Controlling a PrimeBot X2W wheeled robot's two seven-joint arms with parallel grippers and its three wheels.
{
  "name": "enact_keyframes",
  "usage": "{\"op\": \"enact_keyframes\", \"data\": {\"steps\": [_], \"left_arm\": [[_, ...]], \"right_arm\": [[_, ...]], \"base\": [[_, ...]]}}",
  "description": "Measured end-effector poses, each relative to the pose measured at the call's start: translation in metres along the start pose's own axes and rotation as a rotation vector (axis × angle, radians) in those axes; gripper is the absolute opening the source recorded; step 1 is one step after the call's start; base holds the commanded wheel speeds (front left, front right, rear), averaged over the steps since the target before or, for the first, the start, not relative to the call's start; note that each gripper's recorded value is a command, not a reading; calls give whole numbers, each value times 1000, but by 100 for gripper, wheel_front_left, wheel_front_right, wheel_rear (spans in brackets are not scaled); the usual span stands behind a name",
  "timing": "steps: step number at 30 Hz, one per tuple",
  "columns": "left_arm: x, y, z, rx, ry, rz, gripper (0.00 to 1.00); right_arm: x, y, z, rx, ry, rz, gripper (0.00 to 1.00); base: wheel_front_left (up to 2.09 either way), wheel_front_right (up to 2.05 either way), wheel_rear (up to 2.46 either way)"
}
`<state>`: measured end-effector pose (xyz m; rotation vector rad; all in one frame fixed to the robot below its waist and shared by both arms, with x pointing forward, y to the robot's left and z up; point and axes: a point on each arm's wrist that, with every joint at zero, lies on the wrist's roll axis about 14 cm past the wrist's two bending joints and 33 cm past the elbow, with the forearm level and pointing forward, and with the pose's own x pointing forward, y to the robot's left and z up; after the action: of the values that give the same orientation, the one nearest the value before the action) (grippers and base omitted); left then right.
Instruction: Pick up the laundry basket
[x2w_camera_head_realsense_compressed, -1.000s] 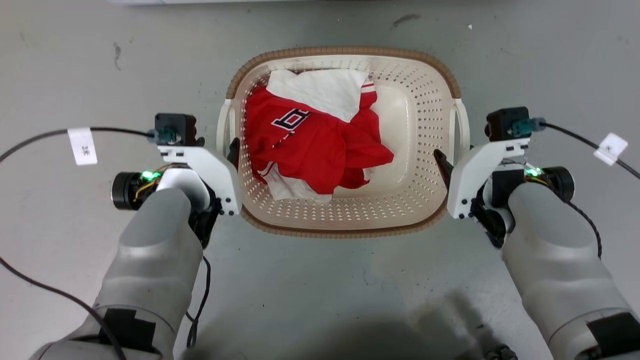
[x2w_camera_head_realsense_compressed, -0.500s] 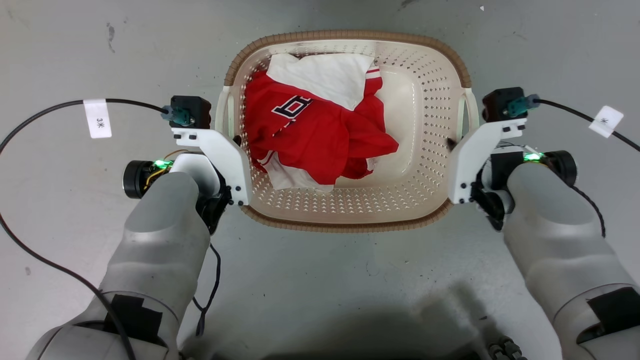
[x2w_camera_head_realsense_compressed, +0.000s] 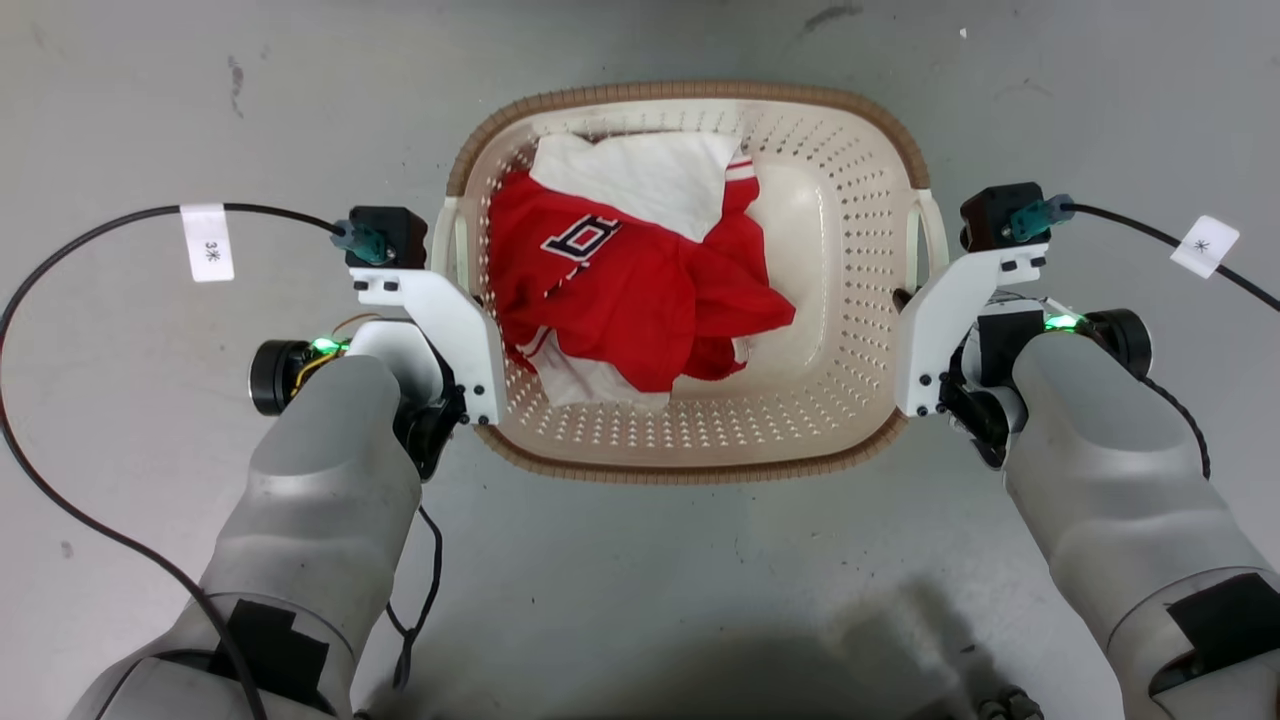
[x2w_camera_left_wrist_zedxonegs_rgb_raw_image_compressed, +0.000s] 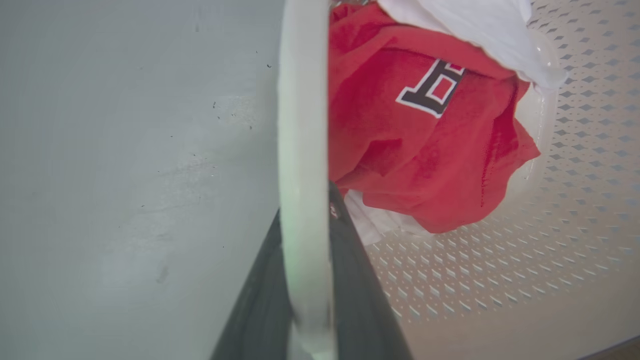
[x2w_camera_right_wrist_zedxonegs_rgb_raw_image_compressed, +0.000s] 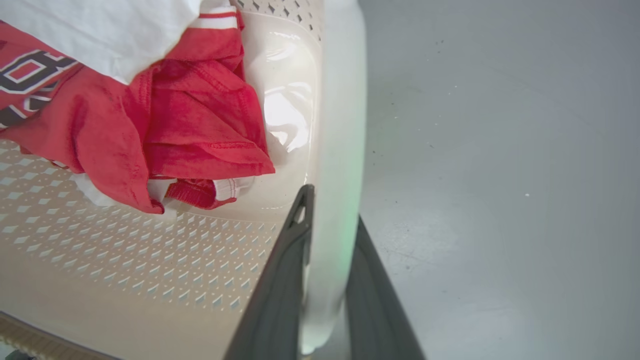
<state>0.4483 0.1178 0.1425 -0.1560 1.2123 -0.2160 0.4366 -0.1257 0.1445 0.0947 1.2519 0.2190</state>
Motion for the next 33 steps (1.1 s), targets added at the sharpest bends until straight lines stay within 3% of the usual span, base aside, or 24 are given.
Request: {"op": "enact_keyframes", "data": {"steps": [12, 21, 33], "left_arm": [[-44, -6, 3, -43, 76, -3, 0], [-101, -13, -6, -73, 168, -3, 0], [-184, -28, 19, -47, 74, -12, 0]], "right_arm": [[-40, 15, 13, -7, 24, 18, 0], [-92, 34, 4, -14, 104, 42, 0], [-172, 57, 18, -39, 75, 57, 0]], "base": [[0, 0, 0], [0, 0, 0], [0, 0, 0]]}}
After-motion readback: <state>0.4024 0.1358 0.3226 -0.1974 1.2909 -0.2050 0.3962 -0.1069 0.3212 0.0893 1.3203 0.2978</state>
